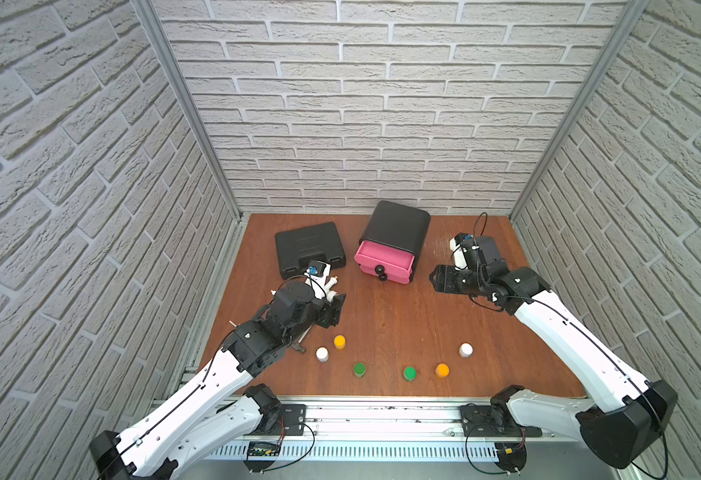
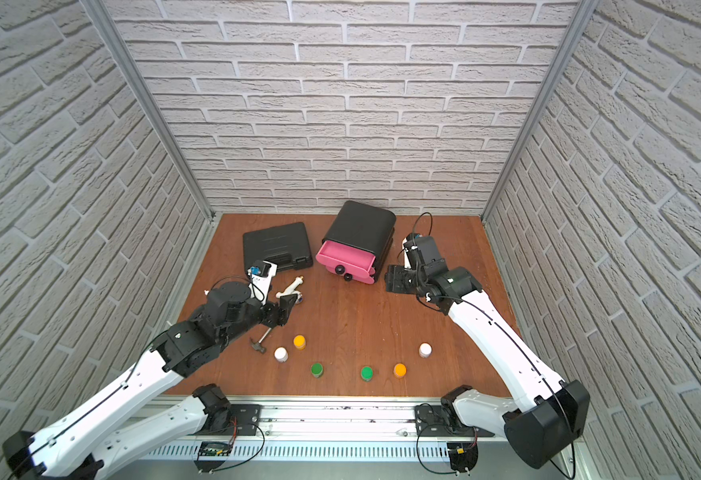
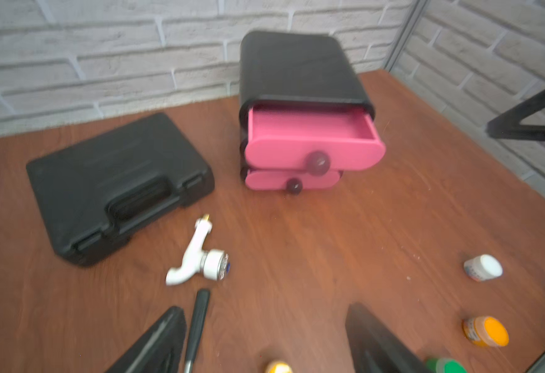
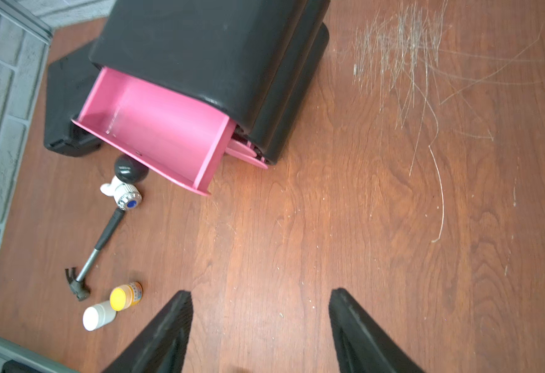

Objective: Put the paint cans in the drawer according to color
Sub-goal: Open the drawer in the storage box, then pick up the paint can at the center of the board.

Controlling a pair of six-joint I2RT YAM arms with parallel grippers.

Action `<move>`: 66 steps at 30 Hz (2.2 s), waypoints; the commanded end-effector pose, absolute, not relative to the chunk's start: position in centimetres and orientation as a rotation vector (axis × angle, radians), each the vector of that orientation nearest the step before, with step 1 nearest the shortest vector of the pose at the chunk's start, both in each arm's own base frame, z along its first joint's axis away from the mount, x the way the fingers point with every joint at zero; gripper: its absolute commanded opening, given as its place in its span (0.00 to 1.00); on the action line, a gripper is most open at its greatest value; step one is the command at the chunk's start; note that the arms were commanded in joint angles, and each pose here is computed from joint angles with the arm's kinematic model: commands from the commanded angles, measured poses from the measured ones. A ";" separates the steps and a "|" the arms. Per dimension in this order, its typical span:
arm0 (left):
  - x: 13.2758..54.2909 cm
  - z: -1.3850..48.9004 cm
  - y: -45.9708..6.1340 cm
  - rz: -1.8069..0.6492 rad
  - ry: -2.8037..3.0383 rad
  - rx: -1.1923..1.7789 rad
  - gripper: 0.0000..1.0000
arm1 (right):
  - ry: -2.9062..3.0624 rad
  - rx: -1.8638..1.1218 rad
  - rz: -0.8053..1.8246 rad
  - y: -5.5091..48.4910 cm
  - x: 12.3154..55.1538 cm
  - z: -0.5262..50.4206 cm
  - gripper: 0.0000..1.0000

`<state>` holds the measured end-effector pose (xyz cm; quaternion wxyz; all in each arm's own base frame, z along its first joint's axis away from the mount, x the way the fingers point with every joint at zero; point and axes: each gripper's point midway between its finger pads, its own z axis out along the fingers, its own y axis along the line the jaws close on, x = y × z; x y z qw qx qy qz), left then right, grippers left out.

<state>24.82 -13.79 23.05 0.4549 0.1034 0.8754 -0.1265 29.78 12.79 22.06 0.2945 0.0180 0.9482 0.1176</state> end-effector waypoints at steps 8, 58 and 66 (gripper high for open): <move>20.7 15.2 -13.3 -0.256 2.745 0.241 0.76 | 2.863 -0.089 0.072 14.8 21.8 15.0 0.74; 21.3 3.1 -17.8 -0.113 3.080 0.534 0.32 | 2.732 0.367 0.201 11.2 22.7 13.5 0.79; 21.4 7.2 -17.2 -0.085 3.029 0.567 0.28 | 2.725 0.381 0.189 10.5 22.3 13.6 0.79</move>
